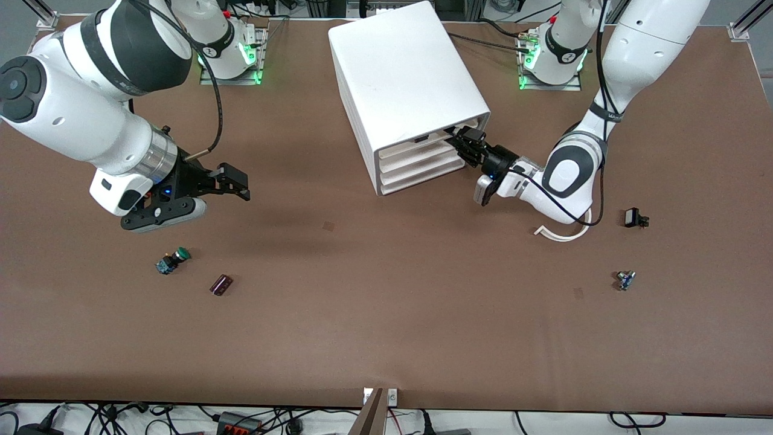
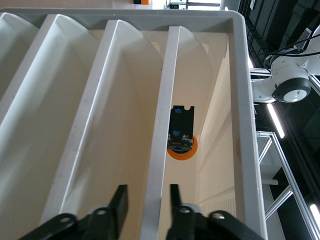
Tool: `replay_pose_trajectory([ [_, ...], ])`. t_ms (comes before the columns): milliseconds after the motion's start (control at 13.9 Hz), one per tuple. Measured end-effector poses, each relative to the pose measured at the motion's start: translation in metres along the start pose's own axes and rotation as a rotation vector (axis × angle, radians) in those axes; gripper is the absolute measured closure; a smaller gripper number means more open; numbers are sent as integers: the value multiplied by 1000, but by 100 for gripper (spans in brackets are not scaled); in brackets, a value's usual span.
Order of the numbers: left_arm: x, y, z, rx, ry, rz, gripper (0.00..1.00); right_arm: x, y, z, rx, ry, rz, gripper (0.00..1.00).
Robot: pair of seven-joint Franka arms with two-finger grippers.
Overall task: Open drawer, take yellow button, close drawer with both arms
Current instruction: 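Pull the bottom drawer open with the left gripper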
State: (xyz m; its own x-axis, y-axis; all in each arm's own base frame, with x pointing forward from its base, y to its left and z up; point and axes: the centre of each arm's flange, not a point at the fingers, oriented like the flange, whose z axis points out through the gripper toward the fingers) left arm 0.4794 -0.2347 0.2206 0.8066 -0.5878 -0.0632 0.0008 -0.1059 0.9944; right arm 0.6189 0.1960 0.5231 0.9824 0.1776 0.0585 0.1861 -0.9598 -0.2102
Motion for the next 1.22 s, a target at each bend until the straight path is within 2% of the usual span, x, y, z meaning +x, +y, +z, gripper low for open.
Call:
replay_pose_trajectory([
  [143, 0, 2, 0, -4, 3, 17, 86, 1, -4, 1, 3, 8, -5, 0],
  [430, 4, 5, -6, 12, 18, 38, 86, 6, -29, 11, 10, 52, -16, 0],
  [574, 11, 7, -20, 42, 51, 52, 86, 7, -50, 15, 17, 71, -14, 0],
  [1004, 44, 10, -89, 133, 104, 116, 87, 2, -119, 21, 38, 80, 8, 0],
  [1219, 51, 11, -108, 150, 115, 128, 87, 7, -143, 24, 48, 93, 6, 0],
])
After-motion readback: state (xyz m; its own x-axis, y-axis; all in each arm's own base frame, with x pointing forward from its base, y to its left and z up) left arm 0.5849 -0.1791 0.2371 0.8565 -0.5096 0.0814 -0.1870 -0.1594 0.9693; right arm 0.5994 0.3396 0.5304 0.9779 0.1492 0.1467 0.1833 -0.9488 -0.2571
